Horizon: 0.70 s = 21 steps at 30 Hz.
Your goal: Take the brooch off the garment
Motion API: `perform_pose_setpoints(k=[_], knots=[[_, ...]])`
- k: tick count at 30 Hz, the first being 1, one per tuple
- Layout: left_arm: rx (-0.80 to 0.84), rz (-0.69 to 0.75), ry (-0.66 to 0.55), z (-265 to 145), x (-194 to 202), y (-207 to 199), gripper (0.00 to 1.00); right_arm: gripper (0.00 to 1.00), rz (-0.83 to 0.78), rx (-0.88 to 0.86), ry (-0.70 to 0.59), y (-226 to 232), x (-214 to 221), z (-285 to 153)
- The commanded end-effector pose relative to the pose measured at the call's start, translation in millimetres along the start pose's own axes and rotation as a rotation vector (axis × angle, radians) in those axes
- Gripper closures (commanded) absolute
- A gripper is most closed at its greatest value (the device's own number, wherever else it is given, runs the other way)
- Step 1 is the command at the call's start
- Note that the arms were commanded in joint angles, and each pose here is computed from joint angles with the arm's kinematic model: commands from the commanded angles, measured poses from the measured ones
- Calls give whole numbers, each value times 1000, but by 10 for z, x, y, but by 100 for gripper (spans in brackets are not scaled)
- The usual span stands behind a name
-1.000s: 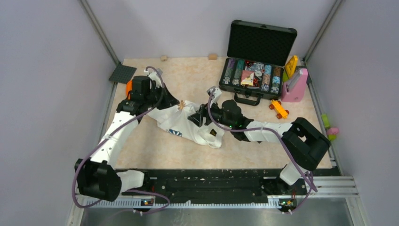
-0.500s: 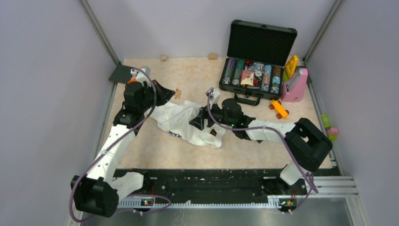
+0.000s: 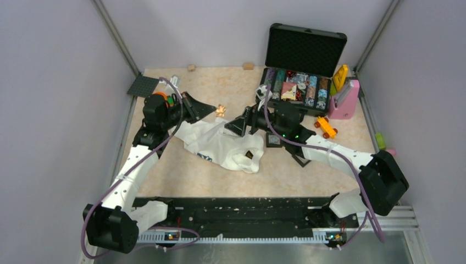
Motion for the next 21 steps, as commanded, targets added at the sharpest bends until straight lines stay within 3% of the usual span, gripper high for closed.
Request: perform_pose_setpoints(k=[1, 17, 21], knots=[[132, -24, 10, -43, -32, -220, 100, 21, 82, -57, -122, 184, -455, -25], [164, -82, 50, -41, 22, -231, 100, 27, 150, -112, -248, 292, -718, -1], [188, -98, 70, -35, 41, -241, 100, 33, 169, -140, -269, 324, -750, 2]])
Point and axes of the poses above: each gripper's point midway between its finger pads, its own z axis out along the fingers, its own y axis along the line the jaws close on, x = y × z, the point moved 7 cm from there along -z, back along the fingers, and after that the axes turned 6 degrees about -z, right-handed, at the moved point
